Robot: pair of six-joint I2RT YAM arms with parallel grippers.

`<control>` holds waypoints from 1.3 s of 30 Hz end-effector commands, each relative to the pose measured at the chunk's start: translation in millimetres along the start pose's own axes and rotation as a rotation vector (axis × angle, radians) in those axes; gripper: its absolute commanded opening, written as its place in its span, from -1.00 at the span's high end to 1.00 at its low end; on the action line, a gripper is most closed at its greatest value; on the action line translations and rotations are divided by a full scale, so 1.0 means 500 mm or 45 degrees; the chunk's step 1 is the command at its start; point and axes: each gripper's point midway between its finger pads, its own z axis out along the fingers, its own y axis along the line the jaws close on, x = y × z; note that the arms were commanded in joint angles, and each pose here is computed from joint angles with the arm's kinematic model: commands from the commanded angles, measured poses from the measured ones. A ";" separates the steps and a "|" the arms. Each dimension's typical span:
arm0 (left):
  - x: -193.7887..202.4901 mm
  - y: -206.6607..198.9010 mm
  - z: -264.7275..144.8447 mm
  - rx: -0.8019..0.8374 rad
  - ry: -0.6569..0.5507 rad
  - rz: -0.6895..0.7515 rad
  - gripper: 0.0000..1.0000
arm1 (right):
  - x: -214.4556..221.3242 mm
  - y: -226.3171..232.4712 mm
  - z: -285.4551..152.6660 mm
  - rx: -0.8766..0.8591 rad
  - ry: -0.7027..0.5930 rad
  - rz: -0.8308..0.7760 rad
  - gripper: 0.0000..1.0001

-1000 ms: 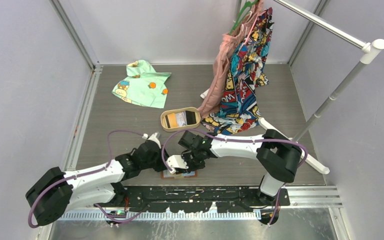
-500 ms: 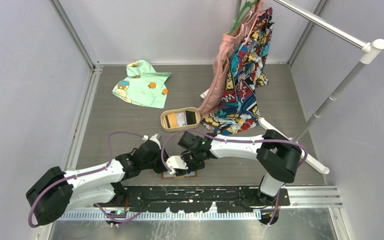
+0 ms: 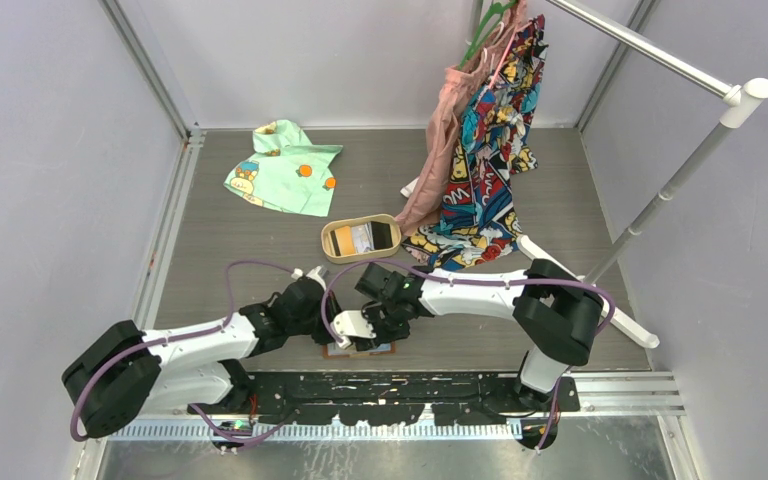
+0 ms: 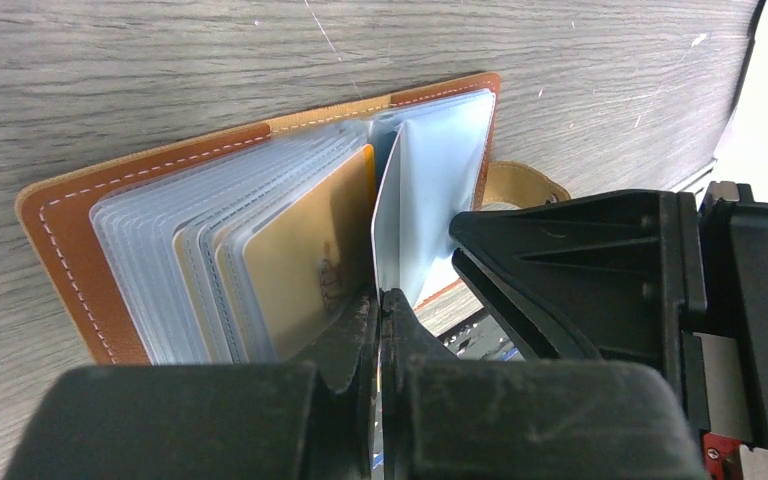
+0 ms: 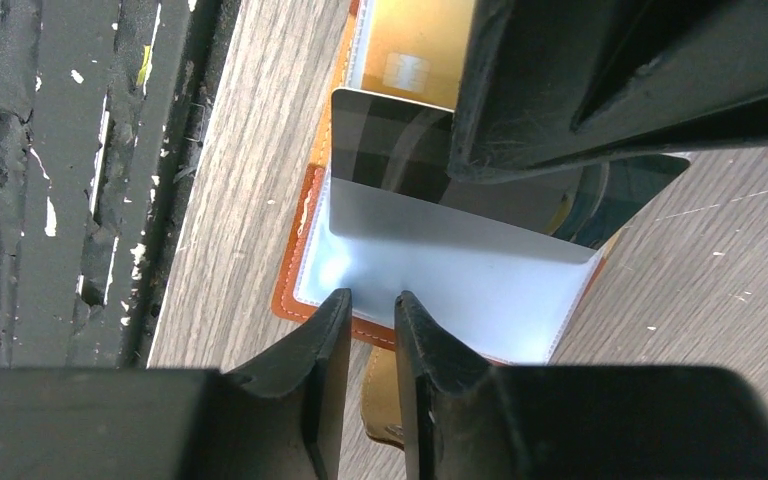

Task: Put the credit cards into the card holder
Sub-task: Insert the credit card into the card holder.

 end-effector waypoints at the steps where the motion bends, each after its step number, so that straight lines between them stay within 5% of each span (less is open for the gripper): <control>1: 0.015 0.029 0.002 -0.059 0.033 0.028 1.00 | -0.035 -0.002 -0.018 -0.001 -0.058 0.021 0.42; 8: 0.011 0.018 0.012 -0.039 0.042 0.028 0.99 | -0.093 -0.002 -0.062 -0.008 -0.235 0.087 0.41; 25: -0.001 0.013 -0.009 -0.066 0.010 0.052 0.25 | -0.105 -0.028 -0.109 -0.033 -0.416 0.285 0.43; 39: -0.010 0.007 -0.018 -0.061 -0.016 0.066 0.20 | -0.153 -0.048 -0.117 -0.087 -0.618 0.524 0.49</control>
